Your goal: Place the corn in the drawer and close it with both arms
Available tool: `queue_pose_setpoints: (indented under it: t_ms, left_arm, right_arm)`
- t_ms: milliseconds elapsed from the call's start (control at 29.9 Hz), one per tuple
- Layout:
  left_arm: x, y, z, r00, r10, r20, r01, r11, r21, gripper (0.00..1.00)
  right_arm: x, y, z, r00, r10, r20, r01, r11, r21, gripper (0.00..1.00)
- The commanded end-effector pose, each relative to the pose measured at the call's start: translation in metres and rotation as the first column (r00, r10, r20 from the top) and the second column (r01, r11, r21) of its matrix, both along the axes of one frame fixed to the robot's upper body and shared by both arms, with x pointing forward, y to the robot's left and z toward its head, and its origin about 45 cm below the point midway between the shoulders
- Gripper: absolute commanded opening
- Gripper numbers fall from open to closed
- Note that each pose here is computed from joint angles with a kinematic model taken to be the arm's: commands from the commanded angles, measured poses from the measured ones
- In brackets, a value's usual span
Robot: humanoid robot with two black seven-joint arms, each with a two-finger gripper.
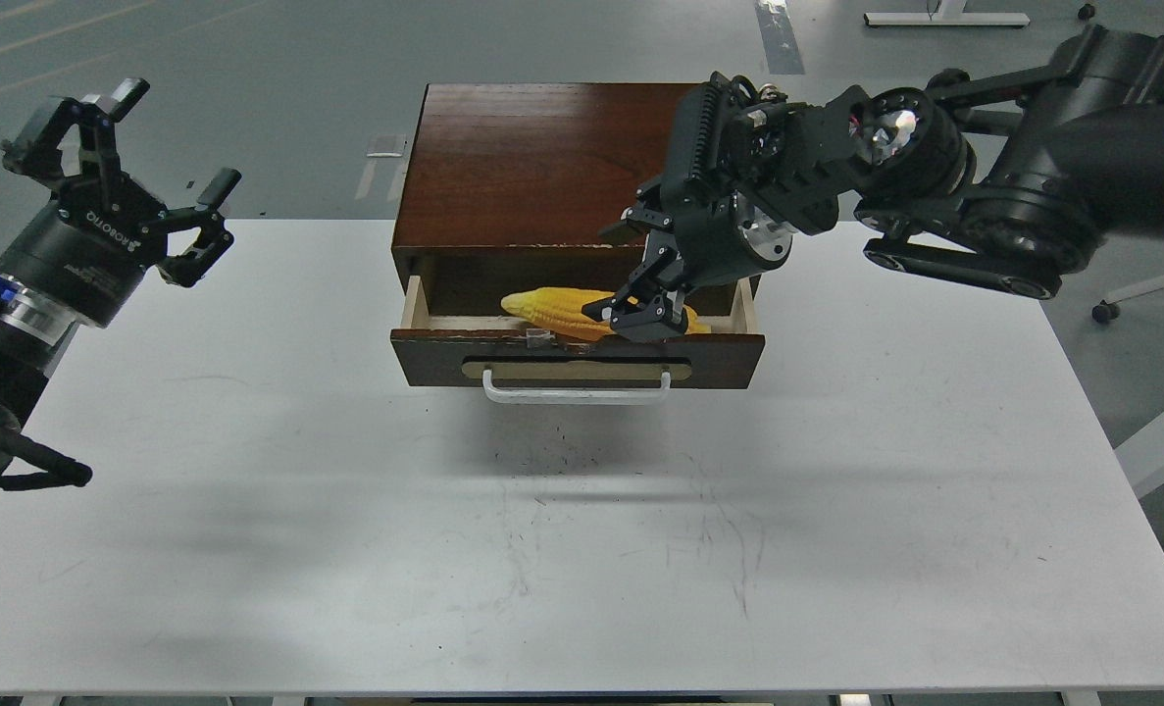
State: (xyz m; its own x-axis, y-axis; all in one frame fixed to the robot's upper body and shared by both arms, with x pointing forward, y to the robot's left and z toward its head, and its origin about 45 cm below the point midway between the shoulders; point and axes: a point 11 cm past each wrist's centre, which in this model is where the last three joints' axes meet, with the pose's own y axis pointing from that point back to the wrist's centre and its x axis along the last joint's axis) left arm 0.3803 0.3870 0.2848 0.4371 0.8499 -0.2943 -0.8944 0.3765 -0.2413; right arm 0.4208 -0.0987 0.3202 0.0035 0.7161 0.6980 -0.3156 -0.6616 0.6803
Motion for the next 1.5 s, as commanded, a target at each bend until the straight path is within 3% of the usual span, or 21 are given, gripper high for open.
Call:
queue_pose_setpoints:
  t_ms: [0,267,401,468,568,668,735,802,869,902,1036,1203,1337,1470]
  left_arm:
    - [0.0,0.0,0.0,1.0,0.0,0.0,0.0,1.0,0.0,1.0]
    - [0.0,0.001,0.001,1.0,0.003,0.004,-0.003,1.0,-0.001,1.0]
    - [0.0,0.001,0.001,1.0,0.002,0.003,-0.002,1.0,-0.001,1.0]
    - [0.0,0.0,0.001,1.0,0.001,0.002,-0.001,1.0,-0.002,1.0]
    - [0.0,0.0,0.001,1.0,0.001,0.002,-0.001,1.0,-0.002,1.0]
    - [0.0,0.0,0.0,1.0,0.001,0.002,-0.001,1.0,-0.003,1.0]
    - [0.0,-0.001,0.0,1.0,0.0,0.002,0.0,1.0,-0.005,1.0]
    - [0.0,-0.002,0.0,1.0,-0.003,0.002,0.003,1.0,-0.003,1.0]
    - [0.0,-0.001,-0.001,1.0,-0.001,0.0,0.001,1.0,-0.001,1.0]
    - [0.0,-0.001,-0.001,1.0,-0.001,0.0,0.001,1.0,-0.001,1.0]
    - [0.0,-0.001,0.0,1.0,-0.009,0.007,0.009,0.999,0.031,1.0]
    - [-0.001,-0.008,0.022,0.997,-0.05,0.061,0.045,0.995,0.086,1.0]
    - [-0.006,-0.038,0.045,0.973,-0.183,0.138,0.139,0.951,0.276,1.0]
    - [-0.022,-0.086,0.074,0.891,-0.38,0.249,0.2,0.82,0.536,1.0]
  right_arm:
    - [0.0,0.001,0.027,0.998,-0.051,-0.023,0.053,0.992,0.11,0.9]
    - [0.016,-0.031,0.093,0.956,-0.245,-0.159,0.291,0.844,0.45,0.96]
    - [0.026,-0.082,0.095,0.854,-0.334,-0.399,0.521,0.572,0.634,0.96]
    - [0.028,-0.098,0.096,0.821,-0.333,-0.463,0.57,0.47,0.674,0.96]
    - [0.031,-0.139,0.087,0.736,-0.292,-0.611,0.672,0.199,0.714,0.96]
    - [0.03,-0.184,0.07,0.635,-0.206,-0.744,0.744,-0.096,0.661,0.96]
    - [0.029,-0.197,0.058,0.592,-0.154,-0.791,0.764,-0.203,0.612,0.96]
    - [0.026,-0.226,0.033,0.511,-0.058,-0.858,0.779,-0.39,0.491,0.96]
    - [0.023,-0.25,0.012,0.453,-0.006,-0.891,0.768,-0.504,0.394,0.96]
    - [0.023,-0.25,0.012,0.453,-0.005,-0.892,0.768,-0.505,0.393,0.96]
    - [0.011,-0.294,-0.041,0.324,0.116,-0.939,0.703,-0.694,0.157,0.96]
    - [0.001,-0.295,-0.089,0.242,0.194,-0.951,0.663,-0.749,0.016,0.97]
    - [-0.008,-0.299,-0.115,0.198,0.189,-0.962,0.644,-0.765,-0.018,0.97]
    - [-0.014,-0.292,-0.136,0.163,0.2,-0.966,0.641,-0.766,-0.051,0.97]
